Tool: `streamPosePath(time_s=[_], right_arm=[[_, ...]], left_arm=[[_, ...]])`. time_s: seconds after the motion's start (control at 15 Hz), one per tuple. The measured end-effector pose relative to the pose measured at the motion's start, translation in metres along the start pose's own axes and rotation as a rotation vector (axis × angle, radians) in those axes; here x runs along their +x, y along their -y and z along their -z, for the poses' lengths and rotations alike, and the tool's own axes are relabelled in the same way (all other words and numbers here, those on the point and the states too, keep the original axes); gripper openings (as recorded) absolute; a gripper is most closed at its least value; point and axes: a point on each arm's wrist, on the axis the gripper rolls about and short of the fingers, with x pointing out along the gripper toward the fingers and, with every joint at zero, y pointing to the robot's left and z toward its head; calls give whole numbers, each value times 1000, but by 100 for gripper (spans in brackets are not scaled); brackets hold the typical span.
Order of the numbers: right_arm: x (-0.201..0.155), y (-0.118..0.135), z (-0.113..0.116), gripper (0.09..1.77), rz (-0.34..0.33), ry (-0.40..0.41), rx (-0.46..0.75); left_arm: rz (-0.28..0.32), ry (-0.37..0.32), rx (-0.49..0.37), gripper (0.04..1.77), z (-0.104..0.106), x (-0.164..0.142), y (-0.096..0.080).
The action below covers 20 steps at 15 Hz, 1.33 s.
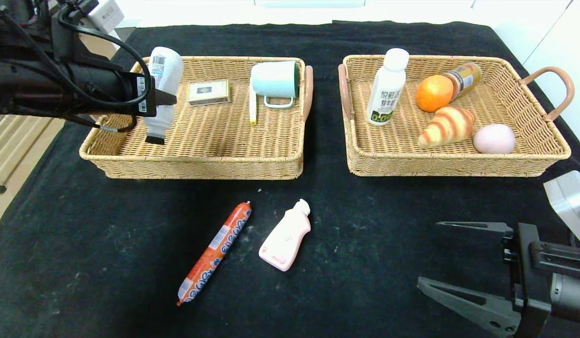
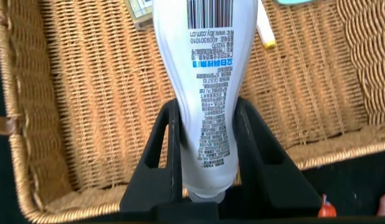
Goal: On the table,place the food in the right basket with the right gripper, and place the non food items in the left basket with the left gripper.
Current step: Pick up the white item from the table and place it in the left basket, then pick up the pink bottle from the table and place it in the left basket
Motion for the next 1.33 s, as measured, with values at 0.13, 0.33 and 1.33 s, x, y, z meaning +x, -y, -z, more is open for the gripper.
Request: streamPosePath(time_s=[0.13, 0.33, 1.33], right_arm=[[0, 0, 0, 171, 1, 1, 0], [0, 1, 0, 171, 4, 2, 0], [-1, 3, -3, 171, 16, 10, -3]], left_arm=[[2, 10, -13, 59, -4, 10, 0], [-2, 30, -47, 59, -12, 24, -1], [13, 5, -89, 139, -8, 51, 7]])
